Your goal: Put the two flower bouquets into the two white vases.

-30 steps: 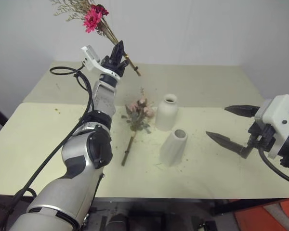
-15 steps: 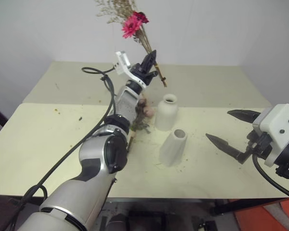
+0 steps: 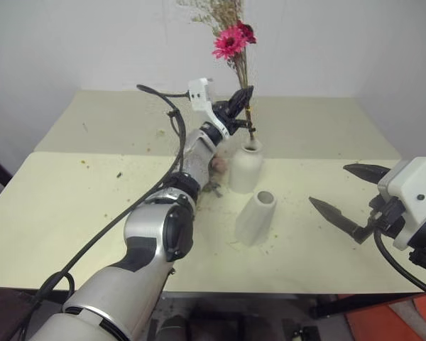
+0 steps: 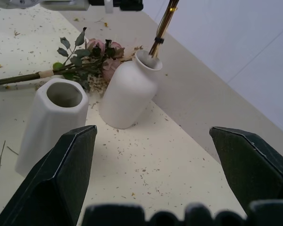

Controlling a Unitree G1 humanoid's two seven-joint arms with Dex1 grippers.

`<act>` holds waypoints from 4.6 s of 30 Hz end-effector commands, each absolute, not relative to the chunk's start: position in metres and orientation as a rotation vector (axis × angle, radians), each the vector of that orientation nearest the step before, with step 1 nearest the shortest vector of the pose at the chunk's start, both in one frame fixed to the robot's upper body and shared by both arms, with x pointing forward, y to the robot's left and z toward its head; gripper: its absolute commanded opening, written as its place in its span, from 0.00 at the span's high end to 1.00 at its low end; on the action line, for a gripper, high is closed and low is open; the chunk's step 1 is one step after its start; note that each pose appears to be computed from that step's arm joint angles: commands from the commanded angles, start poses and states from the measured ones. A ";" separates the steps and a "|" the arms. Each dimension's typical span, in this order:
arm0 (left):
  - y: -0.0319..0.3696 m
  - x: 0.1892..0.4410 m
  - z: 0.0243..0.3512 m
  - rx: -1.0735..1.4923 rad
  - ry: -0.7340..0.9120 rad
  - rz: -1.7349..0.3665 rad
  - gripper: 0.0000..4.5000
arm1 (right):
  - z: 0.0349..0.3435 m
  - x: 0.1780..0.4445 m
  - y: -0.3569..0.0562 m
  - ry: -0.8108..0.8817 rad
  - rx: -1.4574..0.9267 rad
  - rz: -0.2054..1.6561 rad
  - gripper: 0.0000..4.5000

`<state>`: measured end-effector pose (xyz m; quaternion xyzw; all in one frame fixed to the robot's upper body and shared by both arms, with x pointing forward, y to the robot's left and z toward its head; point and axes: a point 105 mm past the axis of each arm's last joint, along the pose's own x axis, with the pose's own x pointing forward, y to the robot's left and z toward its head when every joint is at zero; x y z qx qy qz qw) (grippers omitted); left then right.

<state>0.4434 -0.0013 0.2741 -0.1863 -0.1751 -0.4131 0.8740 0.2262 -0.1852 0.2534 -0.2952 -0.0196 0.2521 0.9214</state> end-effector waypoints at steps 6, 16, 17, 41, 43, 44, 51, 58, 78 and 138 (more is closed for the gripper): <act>-0.007 0.439 0.270 -0.287 -0.379 -0.893 0.99 | 0.254 0.227 -0.188 -0.040 -0.638 0.492 0.00; -0.008 0.434 0.268 -0.218 -0.391 -0.946 0.87 | 0.251 0.229 -0.189 -0.026 -0.641 0.491 0.00; -0.008 0.433 0.267 -0.210 -0.392 -0.957 0.80 | 0.250 0.229 -0.189 -0.026 -0.642 0.492 0.00; 0.109 0.431 0.272 -0.230 -0.454 -0.956 0.01 | 0.250 0.234 -0.193 0.002 -0.654 0.528 0.00; 0.124 0.429 0.273 -0.241 -0.433 -0.913 0.01 | 0.250 0.234 -0.193 0.007 -0.654 0.533 0.00; 0.133 0.427 0.270 -0.251 -0.373 -0.857 0.01 | 0.249 0.234 -0.192 0.010 -0.648 0.543 0.00; 0.129 0.388 0.224 -0.043 0.161 -0.726 0.01 | 0.247 0.239 -0.184 0.005 -0.624 0.599 0.00; 0.120 0.385 0.182 0.058 0.645 -0.714 0.01 | 0.246 0.247 -0.183 0.004 -0.623 0.604 0.00; 0.096 0.385 0.144 0.247 0.934 -0.761 0.01 | 0.236 0.215 -0.169 -0.023 -0.534 0.704 0.00; 0.005 0.335 0.327 -0.278 -0.405 -1.670 0.98 | 0.240 0.186 -0.223 0.166 -0.630 0.589 0.00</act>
